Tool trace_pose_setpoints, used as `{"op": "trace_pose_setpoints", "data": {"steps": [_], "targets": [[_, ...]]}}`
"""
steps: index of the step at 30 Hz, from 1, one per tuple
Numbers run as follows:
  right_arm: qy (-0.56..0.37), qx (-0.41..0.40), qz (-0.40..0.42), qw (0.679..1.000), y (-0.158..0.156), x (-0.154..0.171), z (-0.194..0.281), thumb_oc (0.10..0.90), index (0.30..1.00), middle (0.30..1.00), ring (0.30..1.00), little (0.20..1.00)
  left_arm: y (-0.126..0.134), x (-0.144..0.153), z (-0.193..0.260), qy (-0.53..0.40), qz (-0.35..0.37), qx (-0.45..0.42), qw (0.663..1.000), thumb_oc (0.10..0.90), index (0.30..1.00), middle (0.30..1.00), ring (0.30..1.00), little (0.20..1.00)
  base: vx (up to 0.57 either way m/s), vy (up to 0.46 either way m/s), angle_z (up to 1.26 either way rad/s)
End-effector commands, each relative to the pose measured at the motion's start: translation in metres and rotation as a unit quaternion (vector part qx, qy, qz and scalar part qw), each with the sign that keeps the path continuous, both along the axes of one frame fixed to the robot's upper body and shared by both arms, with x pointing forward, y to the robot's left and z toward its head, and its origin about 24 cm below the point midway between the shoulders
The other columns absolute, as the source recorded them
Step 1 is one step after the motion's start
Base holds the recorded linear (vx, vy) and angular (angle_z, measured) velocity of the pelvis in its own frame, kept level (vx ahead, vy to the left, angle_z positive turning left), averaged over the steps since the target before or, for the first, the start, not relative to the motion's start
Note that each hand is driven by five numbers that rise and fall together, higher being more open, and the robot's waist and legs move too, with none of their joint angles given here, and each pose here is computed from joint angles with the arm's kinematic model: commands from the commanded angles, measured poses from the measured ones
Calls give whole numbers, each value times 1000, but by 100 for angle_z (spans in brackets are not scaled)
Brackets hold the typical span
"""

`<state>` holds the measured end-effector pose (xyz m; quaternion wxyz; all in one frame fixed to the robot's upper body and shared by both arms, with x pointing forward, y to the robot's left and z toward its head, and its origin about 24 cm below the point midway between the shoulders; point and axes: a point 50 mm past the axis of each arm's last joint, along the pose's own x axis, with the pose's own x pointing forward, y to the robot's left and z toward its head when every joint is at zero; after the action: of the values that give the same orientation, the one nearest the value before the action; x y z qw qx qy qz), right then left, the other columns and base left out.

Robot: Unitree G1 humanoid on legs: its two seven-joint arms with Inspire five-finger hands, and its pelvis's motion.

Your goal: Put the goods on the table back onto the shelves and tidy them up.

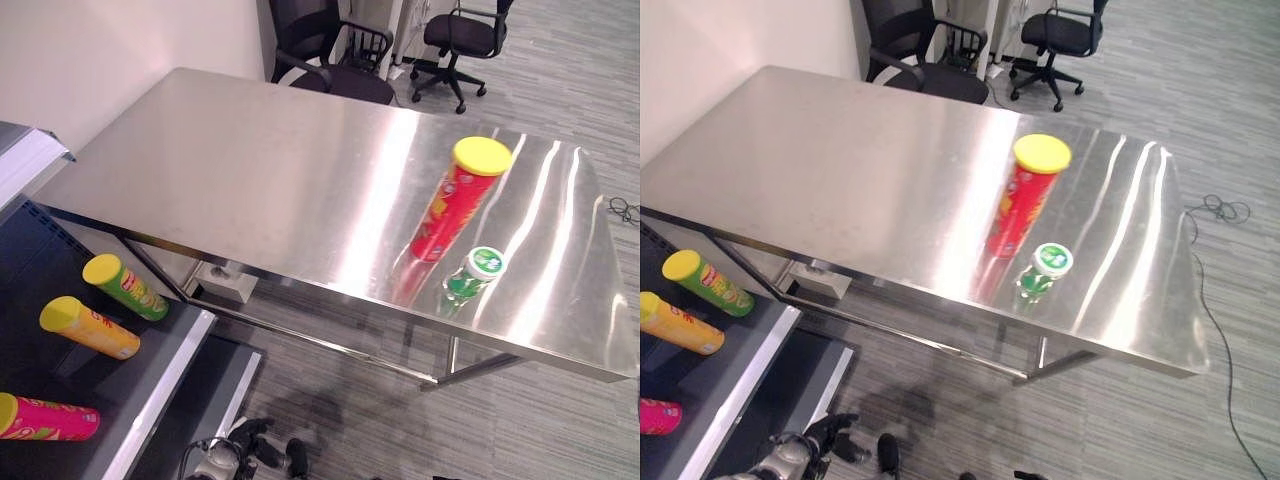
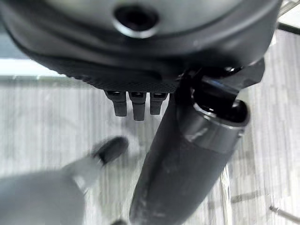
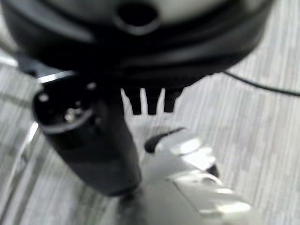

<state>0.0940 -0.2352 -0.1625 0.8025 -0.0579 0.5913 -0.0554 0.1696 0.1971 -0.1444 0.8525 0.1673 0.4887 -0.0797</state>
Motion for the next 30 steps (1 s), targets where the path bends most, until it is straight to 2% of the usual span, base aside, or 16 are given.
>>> {"op": "trace_pose_setpoints", "data": {"steps": [1, 3, 7, 8, 14, 16, 17, 18, 20, 21, 22, 23, 25, 27, 28, 30], "targets": [[-16, -12, 21, 1000, -1, 17, 4, 800, 900, 900, 900, 900, 2, 10, 5, -21, -5, 4, 1000, 800, 900, 900, 900, 900, -4, 75, -55], [-15, -5, 16, 1000, 1, 12, 3, 800, 900, 900, 900, 900, 4, 8, 5, -14, -27, 15, 999, 800, 900, 900, 900, 900, 16, 107, -69], [7, 1, -82, 997, -13, -19, 0, 800, 900, 900, 900, 900, 8, 12, 7, -17, -17, 10, 1000, 800, 900, 900, 900, 900, -11, 120, -38], [7, 1, -82, 997, -13, -19, 0, 800, 900, 900, 900, 900, 8, 12, 7, -17, -17, 10, 1000, 800, 900, 900, 900, 900, -17, 74, -63], [4, -37, -241, 970, -52, -60, 7, 800, 900, 900, 900, 900, 4, 17, 9, -31, -40, 12, 999, 800, 900, 900, 900, 900, 61, -17, -34], [-38, -69, -330, 941, -83, -71, 20, 800, 900, 900, 900, 900, -3, 19, 10, -41, -68, 5, 997, 800, 900, 900, 900, 900, 87, -15, -3], [-38, -69, -330, 941, -83, -72, 20, 800, 900, 900, 900, 900, -4, 19, 10, -41, -69, 5, 997, 800, 900, 900, 900, 900, 49, -3, 18], [-60, -87, -364, 925, -97, -75, 26, 800, 900, 900, 900, 900, -3, 16, 9, -37, -65, 2, 997, 800, 900, 900, 900, 900, 61, -3, 14], [-148, -126, -439, 877, -131, -74, 48, 800, 900, 900, 900, 900, 4, -2, 1, -10, -24, -5, 1000, 800, 900, 900, 900, 900, 101, -20, -7], [-148, -126, -439, 877, -131, -74, 48, 800, 900, 900, 900, 900, 4, -2, 1, -10, -24, -5, 1000, 800, 900, 900, 900, 900, 121, -44, -16], [-236, -162, -460, 841, -157, -59, 73, 800, 900, 900, 900, 900, 9, -12, -3, 3, 10, -8, 1000, 800, 900, 900, 900, 900, 96, -38, -13], [-294, -187, -450, 822, -170, -47, 93, 800, 900, 900, 900, 900, 8, -15, -4, 4, 22, -12, 1000, 800, 900, 900, 900, 900, 97, -37, -11], [-327, -203, -444, 809, -175, -40, 104, 800, 900, 900, 900, 900, 7, -17, -5, 6, 26, -15, 1000, 800, 900, 900, 900, 900, 40, -13, -7], [-422, -257, -416, 763, -189, -21, 148, 800, 900, 900, 900, 900, 2, -20, -7, 7, 25, -19, 999, 800, 900, 900, 900, 900, 54, -14, -1], [-422, -258, -416, 763, -188, -22, 148, 800, 900, 900, 900, 900, 2, -20, -7, 7, 25, -19, 999, 800, 900, 900, 900, 900, 37, -5, -2], [-462, -295, -399, 736, -195, -13, 173, 800, 900, 900, 900, 900, -2, -21, -8, 9, 16, -22, 1000, 800, 900, 900, 900, 900, 27, 3, 1]]}}
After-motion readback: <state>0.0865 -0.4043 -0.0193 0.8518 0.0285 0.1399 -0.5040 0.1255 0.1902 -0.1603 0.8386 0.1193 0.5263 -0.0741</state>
